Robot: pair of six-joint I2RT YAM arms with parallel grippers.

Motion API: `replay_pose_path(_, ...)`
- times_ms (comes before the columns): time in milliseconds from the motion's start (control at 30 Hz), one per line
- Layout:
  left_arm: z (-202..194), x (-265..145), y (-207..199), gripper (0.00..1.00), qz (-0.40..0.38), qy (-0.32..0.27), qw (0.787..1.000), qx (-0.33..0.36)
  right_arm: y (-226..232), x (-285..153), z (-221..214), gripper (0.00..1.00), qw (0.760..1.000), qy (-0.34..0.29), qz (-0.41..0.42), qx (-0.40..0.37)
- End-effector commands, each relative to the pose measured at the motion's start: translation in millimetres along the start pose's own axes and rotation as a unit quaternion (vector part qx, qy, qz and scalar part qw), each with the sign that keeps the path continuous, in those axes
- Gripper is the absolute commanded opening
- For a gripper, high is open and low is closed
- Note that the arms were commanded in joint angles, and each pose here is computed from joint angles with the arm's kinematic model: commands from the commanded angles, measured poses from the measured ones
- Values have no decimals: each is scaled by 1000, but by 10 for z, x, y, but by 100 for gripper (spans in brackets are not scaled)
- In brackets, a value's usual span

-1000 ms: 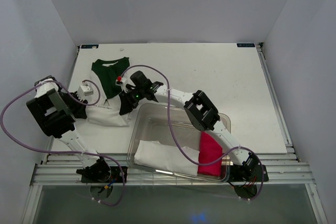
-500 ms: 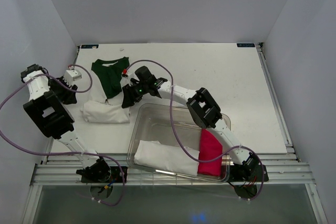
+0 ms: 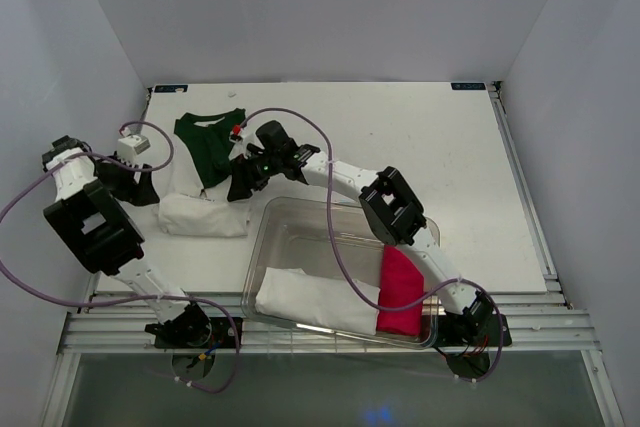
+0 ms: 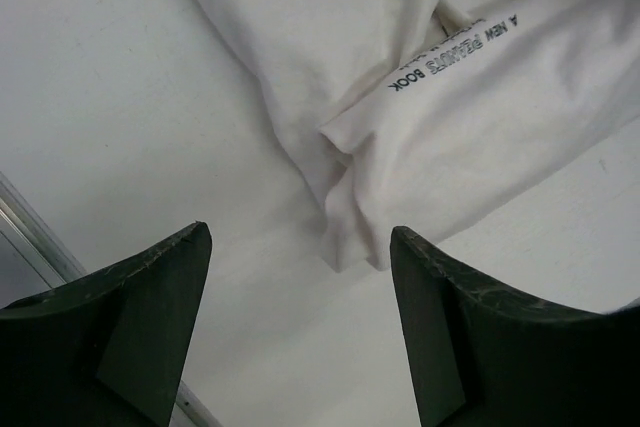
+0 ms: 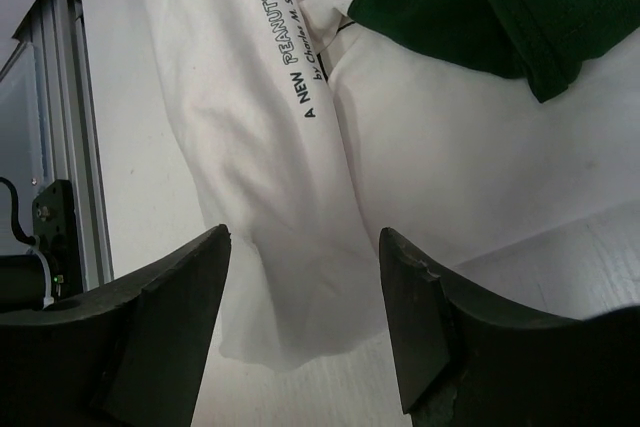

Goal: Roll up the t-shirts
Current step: Roll the T-shirt to the center of the board.

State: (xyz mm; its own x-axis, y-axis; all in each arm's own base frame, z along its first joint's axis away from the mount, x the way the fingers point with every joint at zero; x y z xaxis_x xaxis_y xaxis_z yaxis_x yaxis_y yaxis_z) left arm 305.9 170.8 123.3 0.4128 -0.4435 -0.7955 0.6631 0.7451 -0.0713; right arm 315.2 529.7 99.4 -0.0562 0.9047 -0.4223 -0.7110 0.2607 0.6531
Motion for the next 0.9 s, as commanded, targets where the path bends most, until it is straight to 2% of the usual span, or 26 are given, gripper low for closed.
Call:
replay_pose_path(0,401,-320,-107,83,64,-90,994,-17,392,-299,427,67,998,-43,2,-41)
replay_pose_path(100,391,-247,-263,84,76,-100,992,-18,379,-333,368,64,998,-34,-27,-42)
replay_pose_path(233,118,-60,-309,79,96,-62,992,-60,365,-310,176,64,999,-6,-41,-35)
replay_pose_path(333,84,21,-331,78,90,-65,991,-76,292,-303,23,66,998,12,-57,1)
replay_pose_path(400,50,80,-299,78,107,-61,989,-76,251,-302,-54,71,998,19,-66,8)
replay_pose_path(500,2,120,-266,76,119,-56,986,-99,228,-288,-80,72,997,24,-69,4)
replay_pose_path(567,-10,152,-279,70,113,-58,986,-112,223,-272,-87,72,997,25,-68,1)
replay_pose_path(600,-10,164,-295,61,109,-61,986,-115,207,-257,-101,72,997,27,-67,3)
replay_pose_path(733,-20,169,-347,35,98,-57,985,-127,171,-209,-156,71,997,35,-62,12)
replay_pose_path(867,-29,184,-429,29,77,-55,985,-144,147,-174,-247,70,997,48,-56,23)
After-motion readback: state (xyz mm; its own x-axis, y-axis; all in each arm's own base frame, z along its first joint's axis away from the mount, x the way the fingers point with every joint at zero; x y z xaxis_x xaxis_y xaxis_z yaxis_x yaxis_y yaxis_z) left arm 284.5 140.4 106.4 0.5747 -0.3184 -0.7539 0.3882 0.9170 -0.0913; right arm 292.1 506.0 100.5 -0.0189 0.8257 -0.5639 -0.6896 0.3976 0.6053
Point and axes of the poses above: each gripper's point midway between its finger pads, its own x axis out along the fingers, its own y axis along the line the jaws close on, z = x × y, the point moved 4 cm from there along -x, back along the fingers, and after that the axes turned 9 degrees about x, right-handed, at the moved point
